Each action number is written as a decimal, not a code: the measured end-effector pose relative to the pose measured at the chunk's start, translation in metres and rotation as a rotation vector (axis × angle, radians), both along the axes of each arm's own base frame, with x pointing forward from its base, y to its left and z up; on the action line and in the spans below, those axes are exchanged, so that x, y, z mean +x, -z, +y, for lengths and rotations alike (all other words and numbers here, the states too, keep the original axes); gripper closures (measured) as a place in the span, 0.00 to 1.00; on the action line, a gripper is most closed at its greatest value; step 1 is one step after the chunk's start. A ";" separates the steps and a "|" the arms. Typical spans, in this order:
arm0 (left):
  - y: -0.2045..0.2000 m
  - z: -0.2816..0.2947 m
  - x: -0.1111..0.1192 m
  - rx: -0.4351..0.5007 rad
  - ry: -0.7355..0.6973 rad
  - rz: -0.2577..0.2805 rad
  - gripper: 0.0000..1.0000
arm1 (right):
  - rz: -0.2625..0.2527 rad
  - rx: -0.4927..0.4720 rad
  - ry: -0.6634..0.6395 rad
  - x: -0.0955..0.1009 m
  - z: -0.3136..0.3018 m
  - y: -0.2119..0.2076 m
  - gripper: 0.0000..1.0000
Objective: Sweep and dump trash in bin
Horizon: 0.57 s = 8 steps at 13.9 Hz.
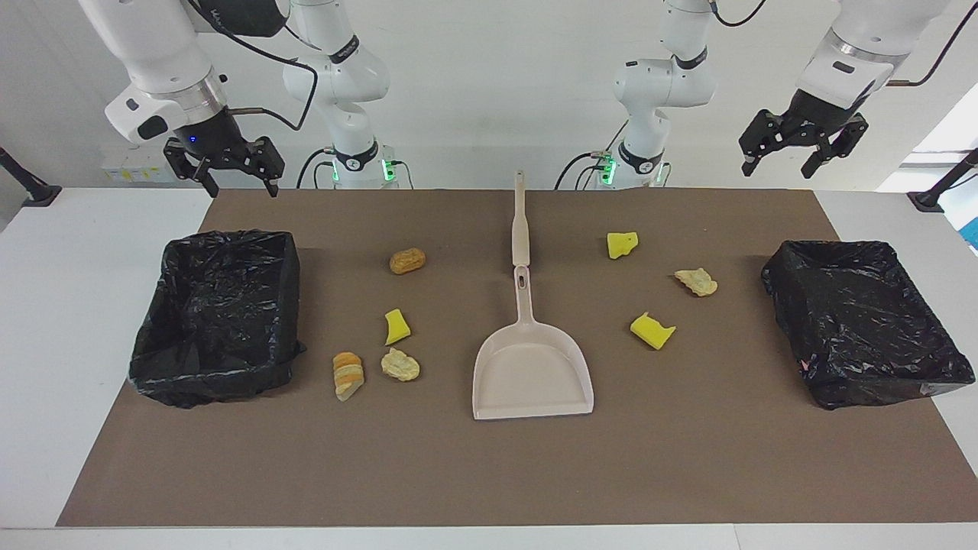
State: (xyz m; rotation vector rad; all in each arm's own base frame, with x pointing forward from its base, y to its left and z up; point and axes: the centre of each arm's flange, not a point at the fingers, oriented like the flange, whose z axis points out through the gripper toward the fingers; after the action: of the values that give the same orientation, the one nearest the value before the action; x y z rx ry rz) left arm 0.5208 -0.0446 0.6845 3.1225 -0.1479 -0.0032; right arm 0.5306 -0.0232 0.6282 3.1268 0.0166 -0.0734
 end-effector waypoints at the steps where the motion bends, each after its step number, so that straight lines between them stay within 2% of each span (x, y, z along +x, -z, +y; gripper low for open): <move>1: 0.000 -0.001 0.000 0.000 0.002 0.000 0.00 | 0.000 0.000 0.000 0.000 0.000 0.000 0.00; 8: 0.008 -0.031 -0.006 -0.008 0.059 0.020 0.00 | 0.000 0.000 0.000 0.000 0.000 0.000 0.00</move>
State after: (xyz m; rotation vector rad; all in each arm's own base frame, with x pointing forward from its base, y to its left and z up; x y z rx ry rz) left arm 0.5143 -0.0756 0.6767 3.1074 -0.2384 -0.0343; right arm 0.5306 -0.0232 0.6281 3.1268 0.0166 -0.0738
